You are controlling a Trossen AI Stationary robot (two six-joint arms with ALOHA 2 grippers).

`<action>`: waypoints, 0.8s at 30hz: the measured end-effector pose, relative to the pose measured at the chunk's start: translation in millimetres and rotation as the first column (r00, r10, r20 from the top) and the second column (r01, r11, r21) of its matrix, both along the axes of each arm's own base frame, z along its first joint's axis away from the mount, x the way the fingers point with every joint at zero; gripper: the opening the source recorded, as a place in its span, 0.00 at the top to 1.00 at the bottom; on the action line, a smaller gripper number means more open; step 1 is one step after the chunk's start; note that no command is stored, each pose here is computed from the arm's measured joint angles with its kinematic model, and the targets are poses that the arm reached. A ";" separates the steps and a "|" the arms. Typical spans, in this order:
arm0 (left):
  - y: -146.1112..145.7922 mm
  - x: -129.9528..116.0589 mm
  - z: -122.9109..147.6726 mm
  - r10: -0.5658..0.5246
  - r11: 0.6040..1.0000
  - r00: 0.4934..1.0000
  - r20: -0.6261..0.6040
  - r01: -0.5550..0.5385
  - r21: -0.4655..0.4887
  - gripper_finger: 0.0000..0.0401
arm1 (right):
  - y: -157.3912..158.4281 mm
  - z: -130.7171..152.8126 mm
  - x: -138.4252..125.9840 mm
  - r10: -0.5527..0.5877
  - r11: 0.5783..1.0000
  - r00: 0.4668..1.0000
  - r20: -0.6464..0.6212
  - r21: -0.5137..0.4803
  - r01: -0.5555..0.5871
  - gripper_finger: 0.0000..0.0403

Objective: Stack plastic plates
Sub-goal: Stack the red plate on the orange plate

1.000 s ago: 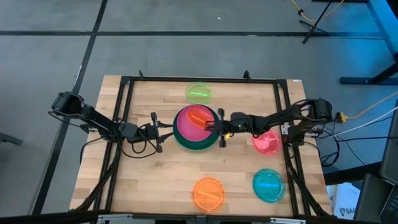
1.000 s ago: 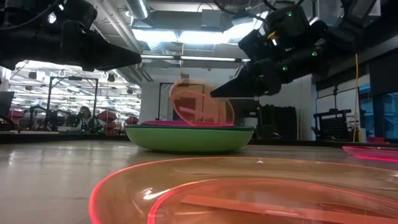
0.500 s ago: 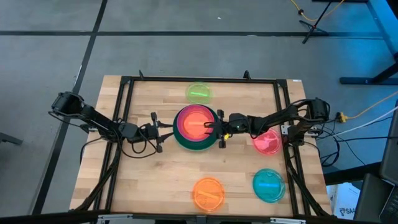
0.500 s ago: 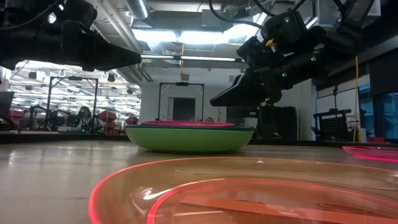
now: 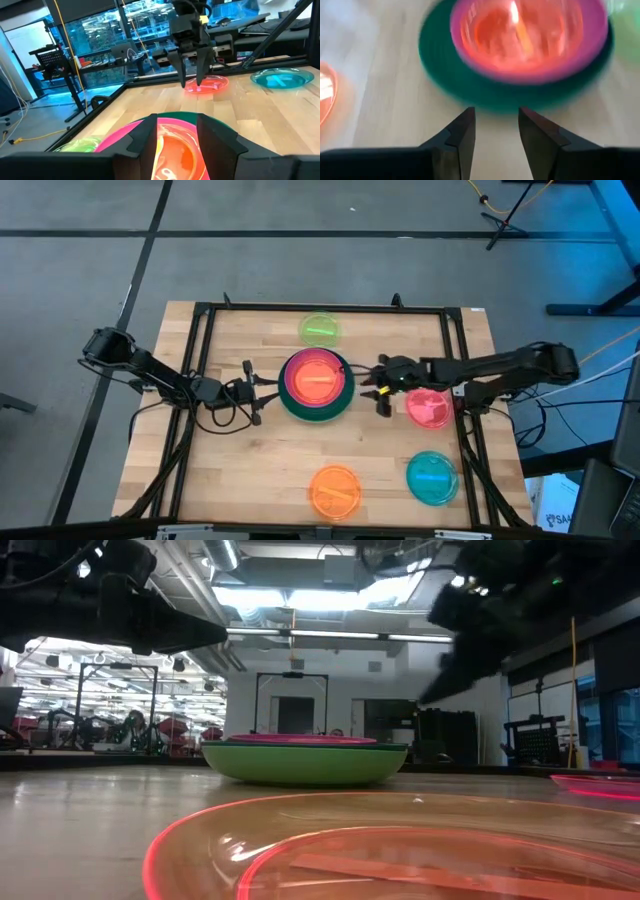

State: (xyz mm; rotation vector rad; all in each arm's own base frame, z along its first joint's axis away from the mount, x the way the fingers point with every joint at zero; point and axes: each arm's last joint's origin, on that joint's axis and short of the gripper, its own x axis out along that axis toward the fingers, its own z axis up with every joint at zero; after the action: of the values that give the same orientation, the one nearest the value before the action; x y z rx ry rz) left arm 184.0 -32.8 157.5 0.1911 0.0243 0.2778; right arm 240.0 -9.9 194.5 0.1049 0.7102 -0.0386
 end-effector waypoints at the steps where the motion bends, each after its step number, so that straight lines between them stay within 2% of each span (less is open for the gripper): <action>1: 0.0 0.0 0.0 0.000 1.000 1.000 0.000 0.000 0.000 0.67 | 0.3 1.2 -7.1 -0.023 0.999 0.999 -0.041 0.029 0.024 0.65; 4: -0.1 0.0 0.0 0.000 1.000 1.000 0.000 0.000 0.000 0.67 | 1.2 4.6 -27.0 -0.103 0.986 0.983 -0.152 0.111 0.121 0.65; 7: -0.1 0.0 0.2 0.000 1.000 1.000 0.002 0.000 -0.001 0.67 | 2.6 4.2 -43.9 -0.173 0.954 0.946 -0.275 0.190 0.230 0.65; 11: 0.0 0.0 0.3 0.000 1.000 1.000 0.003 0.000 -0.001 0.67 | 13.2 -0.4 -56.0 -0.199 0.915 0.889 -0.412 0.247 0.319 0.65; 15: 0.0 0.0 0.3 0.000 1.000 1.000 0.004 0.000 -0.001 0.67 | 30.9 -3.2 -58.1 -0.198 0.893 0.864 -0.463 0.278 0.354 0.65; 18: 0.0 0.0 0.4 0.000 1.000 1.000 0.004 0.000 -0.001 0.67 | 39.7 -6.3 -62.4 -0.242 0.868 0.820 -0.518 0.261 0.421 0.65; 21: 0.0 0.0 0.4 0.000 1.000 1.000 0.004 0.000 -0.002 0.67 | 44.0 -7.8 -67.3 -0.310 0.846 0.727 -0.613 0.171 0.505 0.65; 24: 0.0 0.0 0.5 0.001 1.000 1.000 0.005 -0.001 -0.002 0.67 | 48.3 -5.5 -61.9 -0.348 0.846 0.675 -0.650 0.092 0.525 0.65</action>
State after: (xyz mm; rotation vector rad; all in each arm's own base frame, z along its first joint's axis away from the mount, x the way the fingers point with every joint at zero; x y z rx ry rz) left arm 183.9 -32.8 158.0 0.1884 0.0194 0.2791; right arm 178.1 38.4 188.9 0.5567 1.3394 -0.4680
